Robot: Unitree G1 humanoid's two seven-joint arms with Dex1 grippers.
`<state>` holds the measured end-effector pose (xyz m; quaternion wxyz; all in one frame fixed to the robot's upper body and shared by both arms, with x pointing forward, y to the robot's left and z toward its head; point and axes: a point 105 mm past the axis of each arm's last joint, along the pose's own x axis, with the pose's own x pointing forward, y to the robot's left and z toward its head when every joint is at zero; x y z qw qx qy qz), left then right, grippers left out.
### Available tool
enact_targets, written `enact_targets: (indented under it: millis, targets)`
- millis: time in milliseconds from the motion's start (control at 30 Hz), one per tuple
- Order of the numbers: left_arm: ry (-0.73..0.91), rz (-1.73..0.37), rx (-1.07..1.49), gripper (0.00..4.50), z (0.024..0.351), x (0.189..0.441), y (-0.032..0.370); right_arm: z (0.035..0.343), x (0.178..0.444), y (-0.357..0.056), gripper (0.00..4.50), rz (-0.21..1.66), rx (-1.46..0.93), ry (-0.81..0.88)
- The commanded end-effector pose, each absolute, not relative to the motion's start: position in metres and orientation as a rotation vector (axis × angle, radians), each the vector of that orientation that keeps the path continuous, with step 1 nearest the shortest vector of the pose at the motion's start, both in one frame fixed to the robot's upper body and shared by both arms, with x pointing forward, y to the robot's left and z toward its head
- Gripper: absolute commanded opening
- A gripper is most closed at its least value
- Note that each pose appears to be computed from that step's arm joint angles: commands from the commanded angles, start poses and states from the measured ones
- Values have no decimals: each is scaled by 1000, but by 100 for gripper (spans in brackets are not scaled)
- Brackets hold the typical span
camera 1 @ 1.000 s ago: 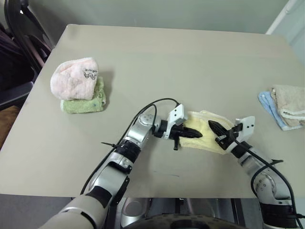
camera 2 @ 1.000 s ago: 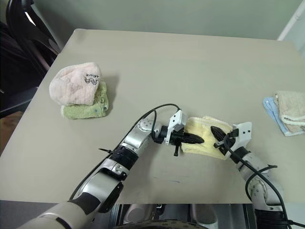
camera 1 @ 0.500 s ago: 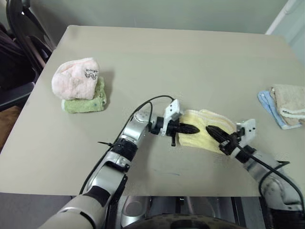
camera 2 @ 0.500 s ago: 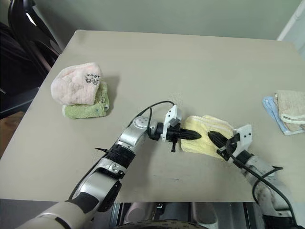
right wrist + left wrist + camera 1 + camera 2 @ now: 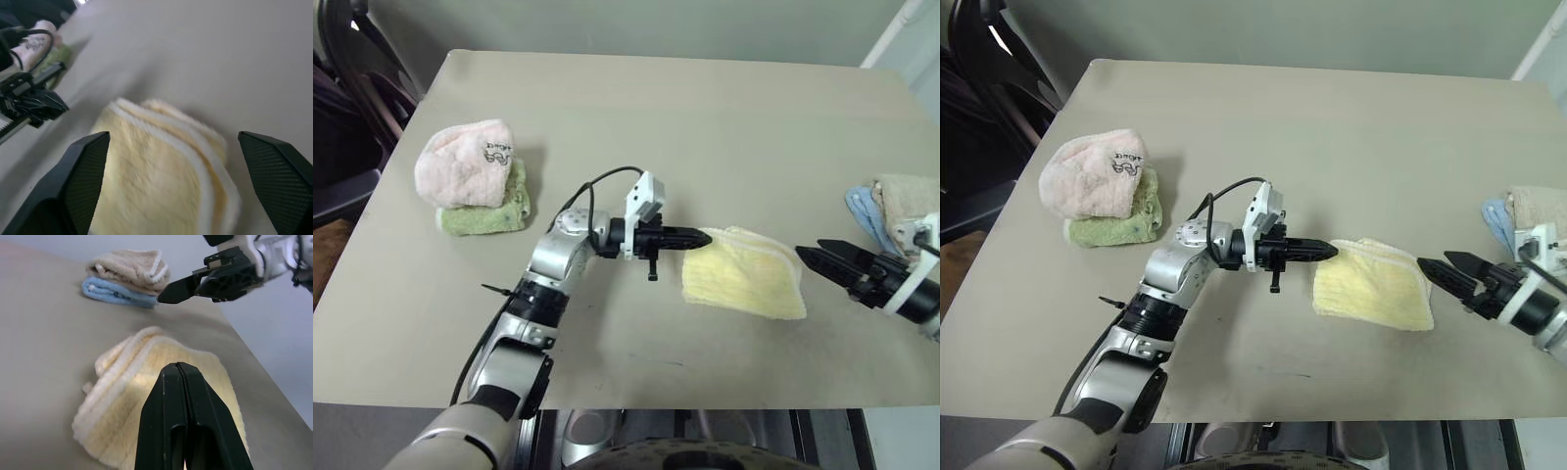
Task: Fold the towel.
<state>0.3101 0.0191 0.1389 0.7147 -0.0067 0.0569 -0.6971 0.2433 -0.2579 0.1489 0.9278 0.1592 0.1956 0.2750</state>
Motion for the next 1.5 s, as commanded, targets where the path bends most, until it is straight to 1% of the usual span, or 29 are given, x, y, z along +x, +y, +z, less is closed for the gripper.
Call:
enact_targets:
  millis: [33, 167, 233, 333, 433, 500, 567, 767, 1033, 1133, 1300, 1467, 1500]
  targets:
    - [78, -1571, -13, 0, 153, 301, 22, 152, 236, -265, 445, 612, 399, 468]
    - [97, -1568, 67, 0, 146, 295, 35, 130, 228, -268, 445, 616, 492, 649]
    - [98, -1552, 61, 0, 145, 293, 37, 119, 227, -266, 445, 625, 521, 730]
    - [97, -1547, 60, 0, 145, 287, 38, 104, 225, -259, 445, 641, 529, 809]
    - [75, -1551, 50, 0, 147, 283, 38, 92, 226, -251, 445, 656, 542, 842]
    - [21, -1553, 31, 0, 152, 281, 39, 88, 229, -244, 445, 678, 568, 847]
    - [3, -1542, 28, 0, 154, 281, 39, 89, 233, -239, 445, 699, 593, 838]
    - [28, -1593, 64, 0, 150, 277, 42, 98, 245, -211, 445, 801, 671, 786]
    - [21, -1610, 127, 0, 149, 280, 44, 103, 243, -187, 445, 895, 746, 785]
    - [21, -1610, 138, 0, 148, 280, 43, 102, 246, -184, 445, 891, 758, 784]
    - [23, -1604, 139, 0, 147, 280, 43, 90, 259, -187, 445, 812, 875, 746]
    - [25, -1592, 150, 0, 146, 282, 46, 94, 263, -183, 445, 813, 927, 708]
    - [25, -1589, 153, 0, 146, 283, 46, 95, 262, -184, 429, 811, 929, 708]
